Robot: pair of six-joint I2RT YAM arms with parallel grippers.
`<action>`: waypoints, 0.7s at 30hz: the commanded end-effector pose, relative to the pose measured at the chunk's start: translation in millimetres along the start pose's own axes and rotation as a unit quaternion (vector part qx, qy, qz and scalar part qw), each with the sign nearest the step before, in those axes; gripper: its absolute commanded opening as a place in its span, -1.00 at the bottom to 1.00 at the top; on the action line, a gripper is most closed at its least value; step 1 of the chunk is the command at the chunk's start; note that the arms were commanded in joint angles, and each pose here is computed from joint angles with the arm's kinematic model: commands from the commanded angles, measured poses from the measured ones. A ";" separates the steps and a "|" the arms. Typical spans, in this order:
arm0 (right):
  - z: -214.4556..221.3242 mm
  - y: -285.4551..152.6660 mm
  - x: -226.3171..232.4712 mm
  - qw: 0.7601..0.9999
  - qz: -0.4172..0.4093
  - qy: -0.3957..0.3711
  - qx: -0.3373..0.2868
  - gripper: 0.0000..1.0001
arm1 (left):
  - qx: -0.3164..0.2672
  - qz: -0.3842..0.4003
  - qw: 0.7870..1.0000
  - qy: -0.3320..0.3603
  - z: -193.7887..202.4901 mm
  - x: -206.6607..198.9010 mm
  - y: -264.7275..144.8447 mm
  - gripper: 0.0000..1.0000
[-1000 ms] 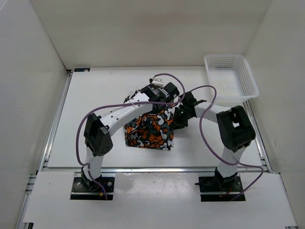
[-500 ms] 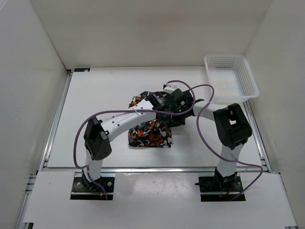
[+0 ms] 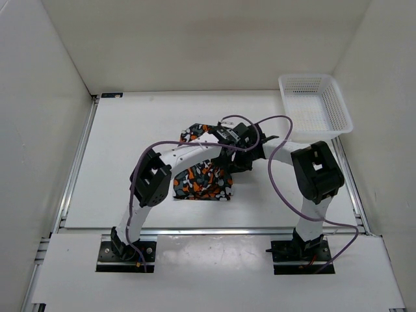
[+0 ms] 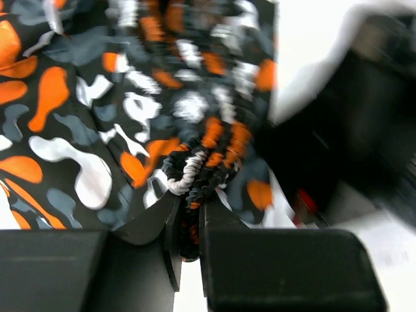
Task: Fold and stack the shorts
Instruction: Fold the shorts
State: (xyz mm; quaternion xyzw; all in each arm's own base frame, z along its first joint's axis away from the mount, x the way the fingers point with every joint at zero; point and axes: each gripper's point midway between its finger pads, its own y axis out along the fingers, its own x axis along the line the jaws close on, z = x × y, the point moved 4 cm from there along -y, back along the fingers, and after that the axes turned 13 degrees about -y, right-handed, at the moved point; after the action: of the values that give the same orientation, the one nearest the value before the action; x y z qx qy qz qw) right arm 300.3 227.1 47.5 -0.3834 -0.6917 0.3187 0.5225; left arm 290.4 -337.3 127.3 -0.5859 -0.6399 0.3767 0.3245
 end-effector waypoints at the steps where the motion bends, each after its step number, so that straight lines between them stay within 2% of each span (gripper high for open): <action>1: 14.9 5.6 -19.0 0.999 0.045 0.006 0.010 -1.00 | -0.012 -0.005 0.998 -0.055 -20.8 1.8 -7.3 -0.79; 8: 26.1 5.7 -24.1 0.999 0.047 0.008 0.015 -1.00 | -0.011 -0.005 0.994 -0.109 -33.5 -4.0 -7.7 -0.79; 10: 28.5 4.3 -24.6 0.999 0.047 0.008 0.016 -0.97 | 0.005 -0.012 0.995 -0.097 -27.9 -6.4 -0.9 -0.36; 11: 26.0 0.3 -21.7 0.999 0.044 0.005 0.008 -0.80 | 0.005 -0.012 0.995 -0.097 -29.1 -6.2 -3.3 -0.05; 12: 29.4 -1.1 -24.6 0.999 0.051 0.006 0.008 -0.68 | 0.009 -0.009 0.996 -0.090 -28.1 -6.4 -3.6 0.35; 13: 33.9 -6.7 -24.3 0.999 0.051 0.006 0.008 -0.56 | 0.006 -0.005 0.996 -0.092 -30.3 -6.2 -7.8 0.62; 14: 34.1 -9.5 -25.8 0.998 0.059 0.009 0.001 -0.26 | 0.001 0.004 0.996 -0.091 -35.3 -6.8 -15.0 0.73; 16: 39.2 -21.4 -27.0 0.997 0.070 0.007 -0.008 -0.04 | -0.010 0.029 0.994 -0.101 -50.2 -4.2 -36.2 0.93; 17: 40.6 -25.8 -28.2 0.997 0.076 0.002 -0.012 0.08 | -0.019 0.037 0.993 -0.106 -61.1 -0.4 -44.5 0.96; 20: 46.3 -44.4 -30.2 0.995 0.095 -0.006 -0.023 0.10 | -0.031 0.064 0.990 -0.124 -83.9 15.0 -69.7 0.93; 21: 44.6 -49.8 -32.8 0.993 0.110 -0.012 -0.033 0.10 | -0.033 0.068 0.988 -0.138 -93.6 23.4 -73.2 0.84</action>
State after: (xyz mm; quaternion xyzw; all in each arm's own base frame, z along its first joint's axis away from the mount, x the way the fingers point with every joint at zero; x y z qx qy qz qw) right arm 263.5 194.8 60.0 -0.4333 -0.6832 0.3207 0.4926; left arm 319.2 -329.2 157.0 -0.5456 -0.6615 0.4369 0.2720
